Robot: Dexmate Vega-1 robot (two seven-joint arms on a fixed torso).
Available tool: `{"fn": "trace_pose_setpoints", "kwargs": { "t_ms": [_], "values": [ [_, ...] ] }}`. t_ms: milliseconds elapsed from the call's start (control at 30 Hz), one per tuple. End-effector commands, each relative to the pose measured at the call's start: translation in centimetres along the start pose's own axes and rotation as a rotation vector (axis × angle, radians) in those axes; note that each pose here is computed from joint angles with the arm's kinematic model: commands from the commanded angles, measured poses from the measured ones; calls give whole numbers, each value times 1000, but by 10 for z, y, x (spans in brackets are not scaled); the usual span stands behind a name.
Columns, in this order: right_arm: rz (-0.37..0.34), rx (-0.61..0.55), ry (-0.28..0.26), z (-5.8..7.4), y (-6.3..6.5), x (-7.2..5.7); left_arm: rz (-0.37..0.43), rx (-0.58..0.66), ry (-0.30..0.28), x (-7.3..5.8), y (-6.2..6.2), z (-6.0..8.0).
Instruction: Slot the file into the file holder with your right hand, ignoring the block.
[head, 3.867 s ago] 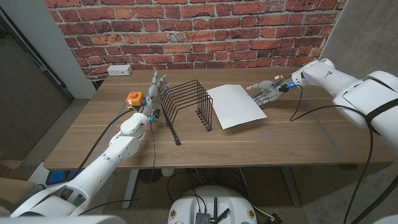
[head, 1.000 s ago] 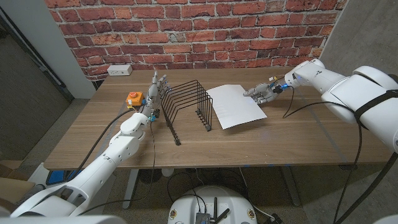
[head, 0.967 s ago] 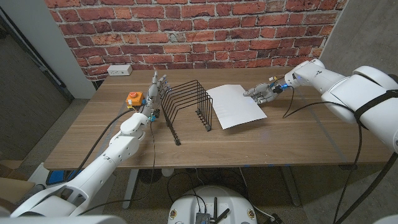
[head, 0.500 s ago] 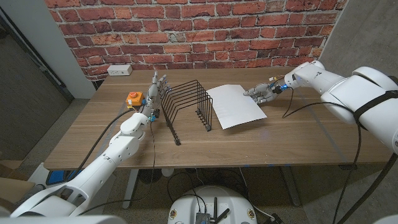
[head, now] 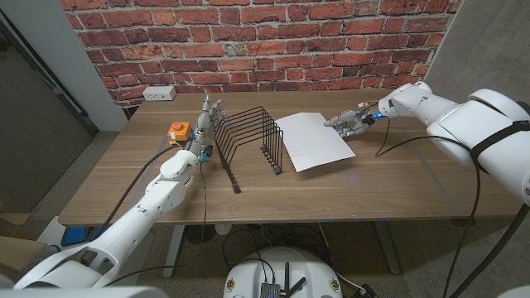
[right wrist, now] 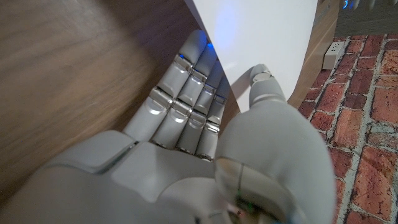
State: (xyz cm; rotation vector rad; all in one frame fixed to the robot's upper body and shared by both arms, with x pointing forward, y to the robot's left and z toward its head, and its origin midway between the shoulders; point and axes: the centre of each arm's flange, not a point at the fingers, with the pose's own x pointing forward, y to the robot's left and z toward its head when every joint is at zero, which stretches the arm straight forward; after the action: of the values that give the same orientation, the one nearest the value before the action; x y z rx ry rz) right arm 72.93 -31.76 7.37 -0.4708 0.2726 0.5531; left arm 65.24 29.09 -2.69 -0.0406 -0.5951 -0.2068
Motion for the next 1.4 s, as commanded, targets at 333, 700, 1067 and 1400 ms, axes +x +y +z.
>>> {"fn": "trace_pose_setpoints", "kwargs": {
  "t_ms": [333,700,1067,1400],
  "values": [
    [6,17,-16,-1,0,0,0,0,0,0,0,0],
    [3,27,-26,-2,1,2,0,0,0,0,0,0],
    [4,28,-24,-1,1,2,0,0,0,0,0,0],
    [-7,20,-28,2,1,3,0,0,0,0,0,0]
  ]
}}
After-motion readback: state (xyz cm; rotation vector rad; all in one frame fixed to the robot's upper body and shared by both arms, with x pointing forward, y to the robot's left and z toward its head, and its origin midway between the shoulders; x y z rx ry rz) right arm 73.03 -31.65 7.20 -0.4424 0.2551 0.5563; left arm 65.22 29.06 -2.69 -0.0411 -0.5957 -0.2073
